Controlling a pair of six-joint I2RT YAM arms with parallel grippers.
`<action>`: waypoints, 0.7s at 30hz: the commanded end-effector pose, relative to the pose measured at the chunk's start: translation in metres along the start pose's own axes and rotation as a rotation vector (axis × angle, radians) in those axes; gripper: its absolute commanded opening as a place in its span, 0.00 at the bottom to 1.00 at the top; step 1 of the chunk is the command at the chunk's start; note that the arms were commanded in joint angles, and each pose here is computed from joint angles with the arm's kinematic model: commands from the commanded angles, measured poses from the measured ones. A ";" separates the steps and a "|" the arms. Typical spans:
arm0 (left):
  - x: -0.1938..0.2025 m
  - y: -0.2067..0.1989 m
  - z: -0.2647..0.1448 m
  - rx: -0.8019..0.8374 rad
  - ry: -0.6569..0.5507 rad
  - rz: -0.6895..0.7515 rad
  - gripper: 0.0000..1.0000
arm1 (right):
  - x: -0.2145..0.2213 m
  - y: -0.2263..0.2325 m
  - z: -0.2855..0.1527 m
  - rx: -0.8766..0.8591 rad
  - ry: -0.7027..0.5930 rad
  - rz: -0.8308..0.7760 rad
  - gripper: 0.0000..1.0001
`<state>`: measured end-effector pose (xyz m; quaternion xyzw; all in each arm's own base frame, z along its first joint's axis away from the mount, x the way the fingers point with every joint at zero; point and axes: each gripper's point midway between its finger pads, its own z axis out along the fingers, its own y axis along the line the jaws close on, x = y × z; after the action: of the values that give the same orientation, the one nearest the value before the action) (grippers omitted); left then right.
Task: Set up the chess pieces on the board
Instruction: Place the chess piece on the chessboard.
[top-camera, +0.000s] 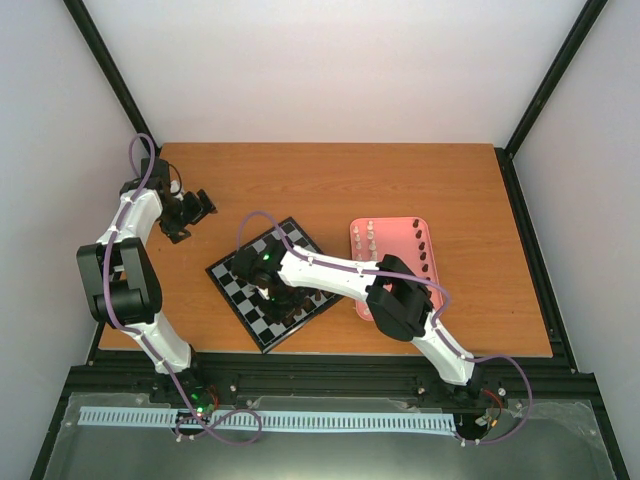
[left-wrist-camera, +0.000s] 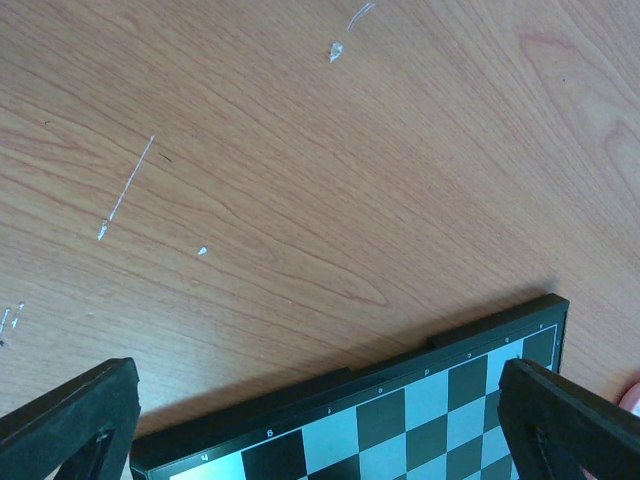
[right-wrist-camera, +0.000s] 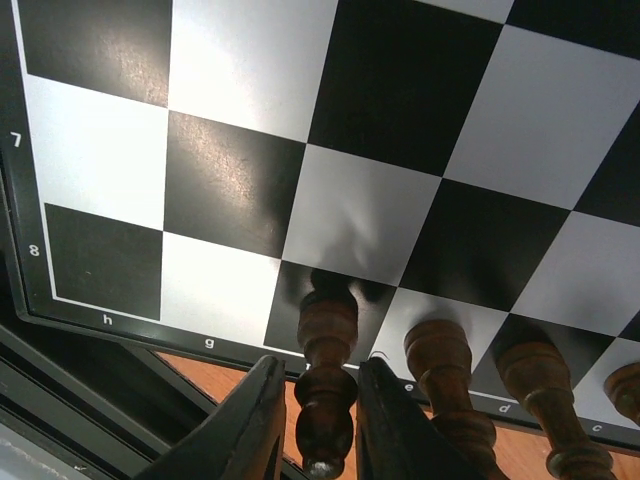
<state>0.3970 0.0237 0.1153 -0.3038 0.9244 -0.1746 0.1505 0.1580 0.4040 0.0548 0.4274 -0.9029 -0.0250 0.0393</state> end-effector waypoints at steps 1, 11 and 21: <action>-0.003 -0.009 -0.009 0.032 -0.030 0.024 1.00 | 0.002 0.004 -0.001 -0.008 -0.005 -0.017 0.22; -0.005 -0.010 -0.010 0.032 -0.031 0.027 1.00 | 0.000 0.008 -0.041 -0.014 -0.059 -0.027 0.31; -0.006 -0.012 -0.010 0.036 -0.032 0.028 1.00 | -0.004 -0.006 -0.118 0.036 -0.230 0.015 0.41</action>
<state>0.3968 0.0236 0.1151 -0.3039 0.9245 -0.1747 0.1501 0.1688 0.4151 0.1268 0.4293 -0.9010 -0.0582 -0.0238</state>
